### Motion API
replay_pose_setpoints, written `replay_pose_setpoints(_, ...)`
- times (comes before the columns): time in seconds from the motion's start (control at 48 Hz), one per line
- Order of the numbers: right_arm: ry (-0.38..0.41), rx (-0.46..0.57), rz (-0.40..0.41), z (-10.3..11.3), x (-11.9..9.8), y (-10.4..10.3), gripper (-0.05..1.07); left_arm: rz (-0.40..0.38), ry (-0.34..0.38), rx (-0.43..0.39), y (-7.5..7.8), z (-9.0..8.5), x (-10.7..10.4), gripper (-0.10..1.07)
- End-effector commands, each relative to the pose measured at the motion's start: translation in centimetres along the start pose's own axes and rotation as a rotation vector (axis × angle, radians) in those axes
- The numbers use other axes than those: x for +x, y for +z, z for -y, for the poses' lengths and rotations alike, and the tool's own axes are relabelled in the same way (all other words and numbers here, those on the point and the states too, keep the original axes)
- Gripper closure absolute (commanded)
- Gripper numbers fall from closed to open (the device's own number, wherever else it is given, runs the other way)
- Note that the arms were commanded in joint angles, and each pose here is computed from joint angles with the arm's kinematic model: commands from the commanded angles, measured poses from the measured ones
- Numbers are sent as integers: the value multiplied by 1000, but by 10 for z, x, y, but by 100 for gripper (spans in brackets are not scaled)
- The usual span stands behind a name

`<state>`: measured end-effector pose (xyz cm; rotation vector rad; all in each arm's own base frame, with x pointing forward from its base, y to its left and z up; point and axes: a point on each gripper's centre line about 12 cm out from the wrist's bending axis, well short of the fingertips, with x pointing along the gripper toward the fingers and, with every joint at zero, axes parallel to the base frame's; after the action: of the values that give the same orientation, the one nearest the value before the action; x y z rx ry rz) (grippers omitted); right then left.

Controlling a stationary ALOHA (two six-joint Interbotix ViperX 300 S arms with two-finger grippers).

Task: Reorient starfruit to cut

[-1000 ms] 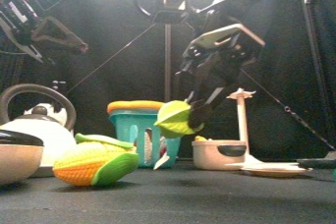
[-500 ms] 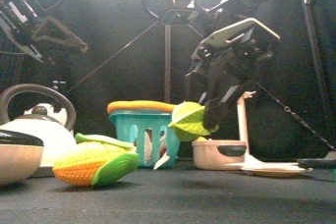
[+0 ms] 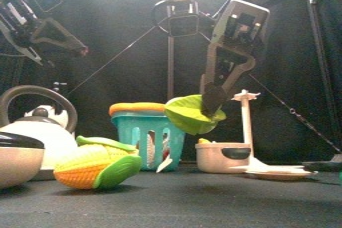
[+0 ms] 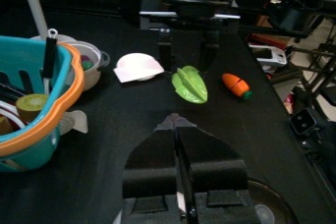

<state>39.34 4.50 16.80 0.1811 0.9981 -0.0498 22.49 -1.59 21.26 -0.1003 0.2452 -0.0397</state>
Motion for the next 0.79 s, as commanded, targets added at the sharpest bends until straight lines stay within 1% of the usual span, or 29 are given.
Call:
replay_pose_setpoints(0.0, 18, 103, 84, 0, -17, 8, 37, 18, -4, -1, 5, 1, 1, 73)
replay_pose_setpoints(0.188, 7, 275, 139, 7, -15, 0, 36, 18, -4, -1, 5, 1, 1, 73)
replay_pose_setpoints(0.312, -40, 379, 139, 12, -12, -7, 36, 20, -4, -1, 6, 1, 1, 73)
replay_pose_setpoints(0.417, -105, 469, 127, 12, -11, -12, 36, 18, -4, -1, 5, 1, 1, 73)
replay_pose_setpoints(0.521, -203, 562, 130, 7, -13, -16, 36, 18, -5, -1, 5, 1, 1, 73)
replay_pose_setpoints(0.604, -288, 632, 170, -3, -16, -17, 36, 18, -5, -1, 5, 1, 1, 73)
replay_pose_setpoints(0.667, -323, 685, 211, -12, -18, -17, 36, 16, -5, -1, 5, 1, 1, 73)
replay_pose_setpoints(0.771, -354, 800, 277, -25, -20, -19, 36, 20, -4, -1, 6, 1, 1, 73)
